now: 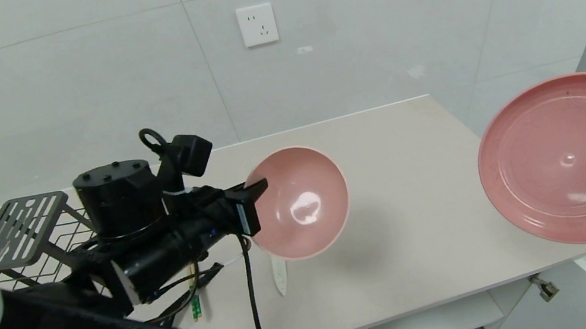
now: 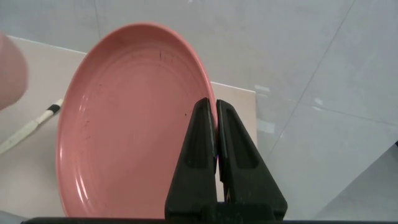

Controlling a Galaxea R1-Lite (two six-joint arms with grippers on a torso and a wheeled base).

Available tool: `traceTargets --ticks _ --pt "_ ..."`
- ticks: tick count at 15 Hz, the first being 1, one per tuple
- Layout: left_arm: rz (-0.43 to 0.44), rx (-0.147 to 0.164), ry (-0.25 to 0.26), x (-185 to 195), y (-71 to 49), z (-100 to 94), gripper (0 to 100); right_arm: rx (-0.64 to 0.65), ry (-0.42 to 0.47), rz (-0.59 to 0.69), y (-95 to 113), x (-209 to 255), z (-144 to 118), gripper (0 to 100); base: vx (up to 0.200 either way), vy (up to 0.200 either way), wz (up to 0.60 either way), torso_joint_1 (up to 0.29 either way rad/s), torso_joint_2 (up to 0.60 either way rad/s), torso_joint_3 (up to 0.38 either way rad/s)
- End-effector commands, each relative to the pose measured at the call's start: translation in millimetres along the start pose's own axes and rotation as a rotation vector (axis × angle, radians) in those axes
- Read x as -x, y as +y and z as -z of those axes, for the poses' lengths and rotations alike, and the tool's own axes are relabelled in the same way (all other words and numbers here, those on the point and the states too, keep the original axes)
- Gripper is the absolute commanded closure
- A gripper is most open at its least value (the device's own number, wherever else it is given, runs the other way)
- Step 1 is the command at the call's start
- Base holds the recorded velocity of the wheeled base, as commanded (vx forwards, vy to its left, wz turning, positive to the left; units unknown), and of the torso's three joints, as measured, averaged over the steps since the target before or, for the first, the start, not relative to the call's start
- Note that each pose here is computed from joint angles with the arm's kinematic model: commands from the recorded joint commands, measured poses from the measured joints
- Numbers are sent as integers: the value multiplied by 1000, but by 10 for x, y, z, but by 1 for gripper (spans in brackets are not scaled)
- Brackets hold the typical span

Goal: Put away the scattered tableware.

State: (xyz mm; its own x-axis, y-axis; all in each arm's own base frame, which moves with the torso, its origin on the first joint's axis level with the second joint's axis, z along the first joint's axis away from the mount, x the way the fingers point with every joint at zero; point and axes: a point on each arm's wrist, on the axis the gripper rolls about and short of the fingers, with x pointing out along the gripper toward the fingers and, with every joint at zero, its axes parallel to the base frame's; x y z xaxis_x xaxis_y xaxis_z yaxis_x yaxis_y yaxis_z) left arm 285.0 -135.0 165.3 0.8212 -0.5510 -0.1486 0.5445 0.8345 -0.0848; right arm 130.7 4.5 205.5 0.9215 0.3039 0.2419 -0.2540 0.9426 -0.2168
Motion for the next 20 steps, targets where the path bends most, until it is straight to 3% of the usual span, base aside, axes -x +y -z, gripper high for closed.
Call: traceTargets --ticks 1,4,7,9,12,14,17,19,20 --pt "3 -19 -57 439 -74 -66 100 2 -6 1 -4 -4 -15 100 0 0 0 0 0 0" --pt "31 -27 -108 710 -93 -33 100 -51 -31 6 -23 -30 -76 100 0 0 0 0 0 0" --pt "49 -34 -157 887 -127 -89 100 -25 -28 6 -5 11 -61 100 0 0 0 0 0 0" --pt "98 8 -159 1056 -162 -59 100 -34 -34 7 -7 8 -75 100 0 0 0 0 0 0" --pt "111 27 -156 1272 -196 11 100 -39 -44 8 2 38 -89 100 0 0 0 0 0 0" --pt "98 86 -172 1333 -188 -1 100 -38 -47 8 13 70 -90 100 0 0 0 0 0 0" --pt "120 110 -169 1464 -229 59 100 -41 -25 6 32 95 -32 100 0 0 0 0 0 0" --pt "138 116 -179 1503 -240 44 100 -72 -24 -8 49 87 -26 100 0 0 0 0 0 0" --pt "76 67 -182 1499 -226 64 100 -146 -15 -12 56 89 -7 100 0 0 0 0 0 0"
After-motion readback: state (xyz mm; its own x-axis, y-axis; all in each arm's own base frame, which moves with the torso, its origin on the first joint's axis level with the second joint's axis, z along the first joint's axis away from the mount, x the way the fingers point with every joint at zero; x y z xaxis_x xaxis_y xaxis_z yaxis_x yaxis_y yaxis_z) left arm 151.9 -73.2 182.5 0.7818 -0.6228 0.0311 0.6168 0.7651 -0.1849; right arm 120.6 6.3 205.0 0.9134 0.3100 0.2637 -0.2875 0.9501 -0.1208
